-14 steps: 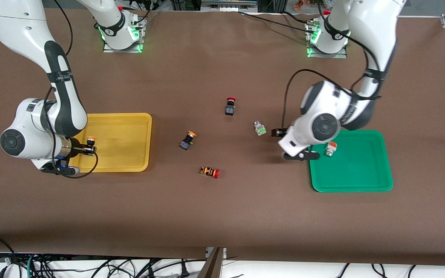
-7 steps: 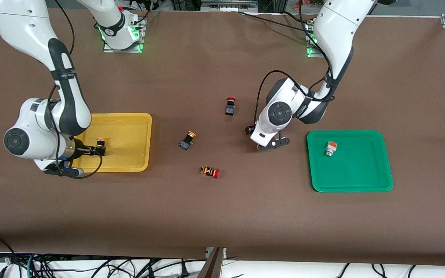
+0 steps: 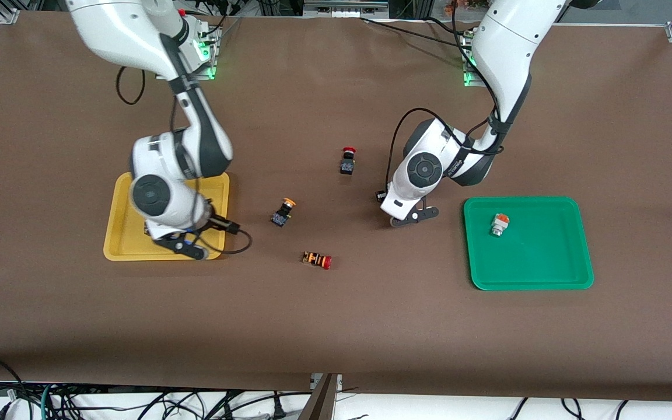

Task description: Place green and yellow buttons in trays

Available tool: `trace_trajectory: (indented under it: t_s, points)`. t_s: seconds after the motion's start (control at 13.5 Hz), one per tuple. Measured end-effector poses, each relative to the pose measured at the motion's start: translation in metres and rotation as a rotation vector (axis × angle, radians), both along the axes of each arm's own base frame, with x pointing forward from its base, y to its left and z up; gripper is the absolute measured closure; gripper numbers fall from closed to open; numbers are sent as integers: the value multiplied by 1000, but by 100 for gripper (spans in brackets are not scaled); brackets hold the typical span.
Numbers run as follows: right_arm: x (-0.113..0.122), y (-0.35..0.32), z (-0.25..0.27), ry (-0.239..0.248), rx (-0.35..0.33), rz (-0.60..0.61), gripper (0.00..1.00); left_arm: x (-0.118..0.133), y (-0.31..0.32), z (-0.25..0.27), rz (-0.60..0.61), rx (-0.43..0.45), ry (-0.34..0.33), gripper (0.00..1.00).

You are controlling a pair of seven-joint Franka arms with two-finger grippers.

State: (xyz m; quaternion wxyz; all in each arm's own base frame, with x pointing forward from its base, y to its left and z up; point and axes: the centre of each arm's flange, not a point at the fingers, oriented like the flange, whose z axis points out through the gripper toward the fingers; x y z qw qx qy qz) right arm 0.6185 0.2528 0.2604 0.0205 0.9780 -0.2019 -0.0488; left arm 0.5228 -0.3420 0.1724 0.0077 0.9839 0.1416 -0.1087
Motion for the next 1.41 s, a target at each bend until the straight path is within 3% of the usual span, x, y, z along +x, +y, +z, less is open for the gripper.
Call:
trace_trajectory:
  t_s: [0.22, 0.52, 0.67, 0.89, 1.11, 1.41]
  points:
    - [-22, 69, -20, -50, -12, -150, 0, 13, 13, 19, -11, 9, 14, 59]
    - [-34, 107, -45, -96, 52, -315, 0, 70, 99, 108, -123, -7, 127, 59]
    - [-37, 114, -58, -106, 66, -351, 0, 95, 161, 134, -192, -56, 135, 59]
    - [-43, 118, -77, -98, 50, -375, 1, 113, 246, 125, -375, -146, 127, 59]
    - [-47, 120, -88, -88, 36, -379, 2, 123, 309, 101, -654, -101, 124, 59]
    - [-46, 122, -83, -93, 42, -376, 47, 136, 350, 49, -898, -85, 71, 59]
